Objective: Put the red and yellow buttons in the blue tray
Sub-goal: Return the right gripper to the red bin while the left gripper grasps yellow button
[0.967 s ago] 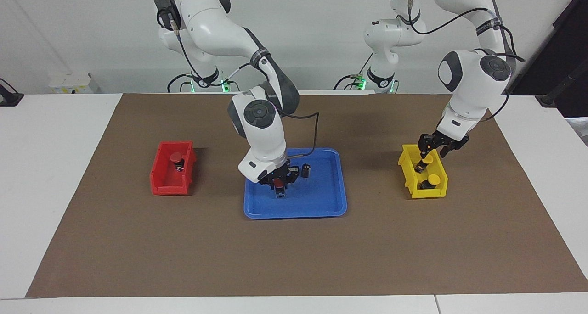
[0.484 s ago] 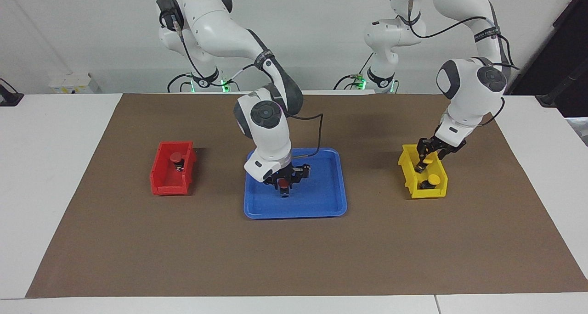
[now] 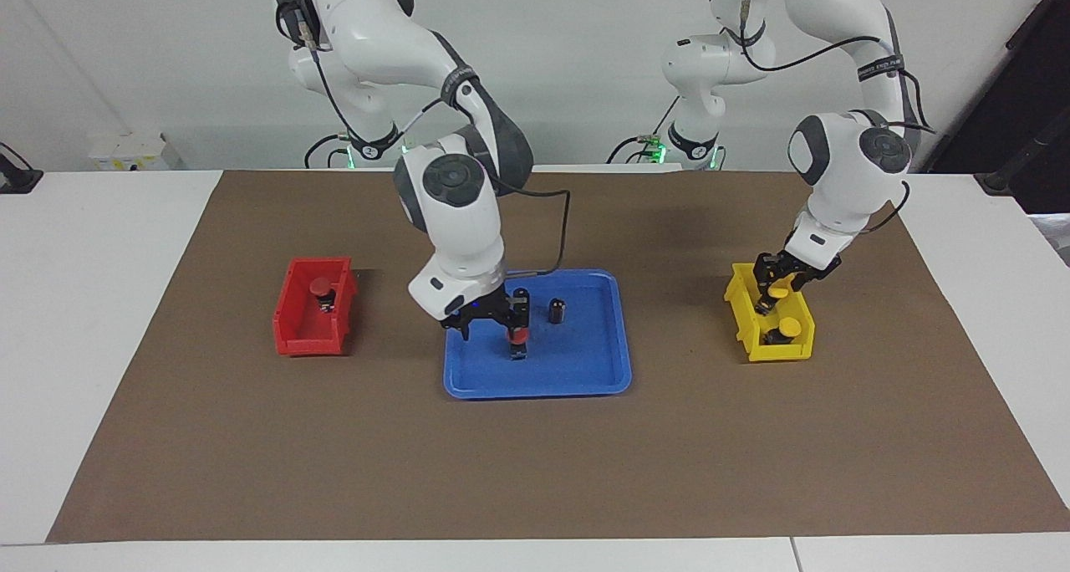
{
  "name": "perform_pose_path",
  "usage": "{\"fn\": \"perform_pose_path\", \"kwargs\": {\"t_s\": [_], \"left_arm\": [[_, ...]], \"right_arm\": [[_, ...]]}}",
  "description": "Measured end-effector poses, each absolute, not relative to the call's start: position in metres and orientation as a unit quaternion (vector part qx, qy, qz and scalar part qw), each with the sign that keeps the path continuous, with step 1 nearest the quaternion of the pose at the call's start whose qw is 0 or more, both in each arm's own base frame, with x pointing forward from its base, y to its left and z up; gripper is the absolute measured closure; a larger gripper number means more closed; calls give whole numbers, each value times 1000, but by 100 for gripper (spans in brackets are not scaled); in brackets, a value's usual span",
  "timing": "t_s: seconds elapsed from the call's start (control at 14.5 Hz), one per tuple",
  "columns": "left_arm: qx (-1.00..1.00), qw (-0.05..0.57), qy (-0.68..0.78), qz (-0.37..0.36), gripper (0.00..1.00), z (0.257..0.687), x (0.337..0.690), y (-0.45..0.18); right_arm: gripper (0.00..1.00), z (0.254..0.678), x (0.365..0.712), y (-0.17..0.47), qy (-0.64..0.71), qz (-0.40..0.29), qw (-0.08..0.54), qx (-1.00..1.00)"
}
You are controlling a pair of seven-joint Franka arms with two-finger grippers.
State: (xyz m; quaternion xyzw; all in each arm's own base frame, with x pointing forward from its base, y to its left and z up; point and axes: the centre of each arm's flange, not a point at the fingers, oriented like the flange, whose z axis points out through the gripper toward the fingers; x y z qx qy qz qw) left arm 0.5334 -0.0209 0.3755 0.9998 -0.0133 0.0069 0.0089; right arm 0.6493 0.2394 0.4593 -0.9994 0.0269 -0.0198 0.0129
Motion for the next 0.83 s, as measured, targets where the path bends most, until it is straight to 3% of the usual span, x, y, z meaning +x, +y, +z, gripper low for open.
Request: {"fn": "perform_pose_path", "kwargs": {"t_s": [0.14, 0.35, 0.48, 0.55, 0.83], "left_arm": [[1000, 9, -13, 10, 32, 373, 533, -21], [1000, 9, -13, 12, 36, 373, 533, -21], [1000, 9, -13, 12, 56, 373, 533, -21], [1000, 9, -13, 12, 59, 373, 533, -21], [1000, 9, -13, 12, 59, 375, 534, -21]], "right_arm": [[22, 486, 646, 164, 7, -5, 4, -1000], [22, 474, 618, 70, -13, 40, -4, -999], [23, 452, 595, 42, -7, 63, -6, -998], [23, 440, 585, 32, -5, 68, -6, -998], [29, 408, 562, -1, -21, 61, -2, -998]]}}
